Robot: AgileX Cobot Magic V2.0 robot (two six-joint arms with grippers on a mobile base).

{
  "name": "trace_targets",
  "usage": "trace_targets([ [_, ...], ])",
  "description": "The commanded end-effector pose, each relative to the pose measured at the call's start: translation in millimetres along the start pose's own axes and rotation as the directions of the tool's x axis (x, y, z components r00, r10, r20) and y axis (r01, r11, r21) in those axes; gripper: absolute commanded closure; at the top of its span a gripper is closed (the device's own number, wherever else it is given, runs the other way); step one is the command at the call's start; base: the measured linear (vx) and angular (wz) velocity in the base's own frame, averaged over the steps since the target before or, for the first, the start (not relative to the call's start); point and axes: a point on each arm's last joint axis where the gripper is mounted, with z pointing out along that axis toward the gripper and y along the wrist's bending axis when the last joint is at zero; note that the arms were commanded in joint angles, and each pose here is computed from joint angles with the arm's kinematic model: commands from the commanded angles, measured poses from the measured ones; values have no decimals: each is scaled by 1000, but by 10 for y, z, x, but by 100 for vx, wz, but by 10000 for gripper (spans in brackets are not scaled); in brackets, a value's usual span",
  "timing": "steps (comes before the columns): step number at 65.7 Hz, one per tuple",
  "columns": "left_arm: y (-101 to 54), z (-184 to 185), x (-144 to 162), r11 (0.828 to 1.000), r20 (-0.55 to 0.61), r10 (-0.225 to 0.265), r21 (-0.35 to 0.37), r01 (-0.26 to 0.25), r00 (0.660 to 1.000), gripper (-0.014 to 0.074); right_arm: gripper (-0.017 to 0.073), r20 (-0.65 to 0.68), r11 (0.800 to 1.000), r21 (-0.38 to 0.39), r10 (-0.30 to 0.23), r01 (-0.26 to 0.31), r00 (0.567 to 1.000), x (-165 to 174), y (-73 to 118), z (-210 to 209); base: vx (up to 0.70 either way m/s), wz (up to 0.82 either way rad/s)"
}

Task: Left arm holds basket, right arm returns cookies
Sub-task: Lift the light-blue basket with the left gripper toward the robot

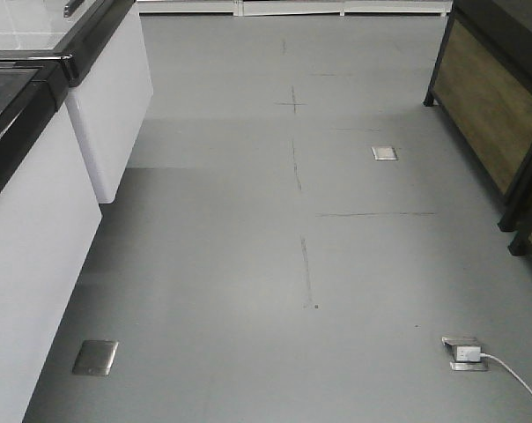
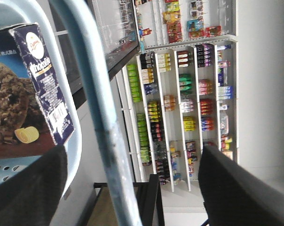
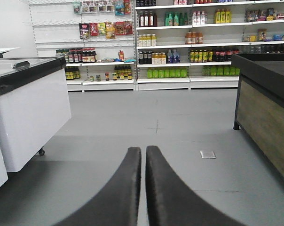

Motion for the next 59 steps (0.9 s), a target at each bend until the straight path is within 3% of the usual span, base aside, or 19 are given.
trace_targets([
  [1, -302, -40, 40, 991, 11, -3, 132, 2, 1000, 90, 570, 65, 1000, 1, -12, 12, 998, -8, -2, -5, 0, 0],
  [9, -289, -17, 12, 985, 13, -33, 169, 30, 999, 300, 570, 65, 1000, 1, -12, 12, 998, -8, -2, -5, 0, 0],
  [17, -353, -33, -4, 969, 22, -52, 245, 45, 998, 602, 570, 65, 1000, 1, -12, 12, 998, -8, -2, -5, 0, 0],
  [21, -406, -51, 15, 964, 18, -21, 266, 16, 1000, 602, 570, 65, 1000, 1, -12, 12, 998, -8, -2, -5, 0, 0],
  [29, -535, -18, 167, 951, -25, 91, 299, -79, 996, 602, 570, 65, 1000, 1, -12, 12, 998, -8, -2, -5, 0, 0],
  [40, -934, 9, 557, 925, -59, 172, 354, -140, 983, 601, 570, 65, 1000, 1, -12, 12, 998, -8, -2, -5, 0, 0],
  [49, -1310, -35, 1010, 880, -118, 272, 433, -197, 955, 599, 570, 65, 1000, 1, -12, 12, 998, -8, -2, -5, 0, 0],
  [59, -1625, -75, 1517, 835, -200, 342, 513, -199, 918, 599, 570, 65, 1000, 1, -12, 12, 998, -8, -2, -5, 0, 0],
])
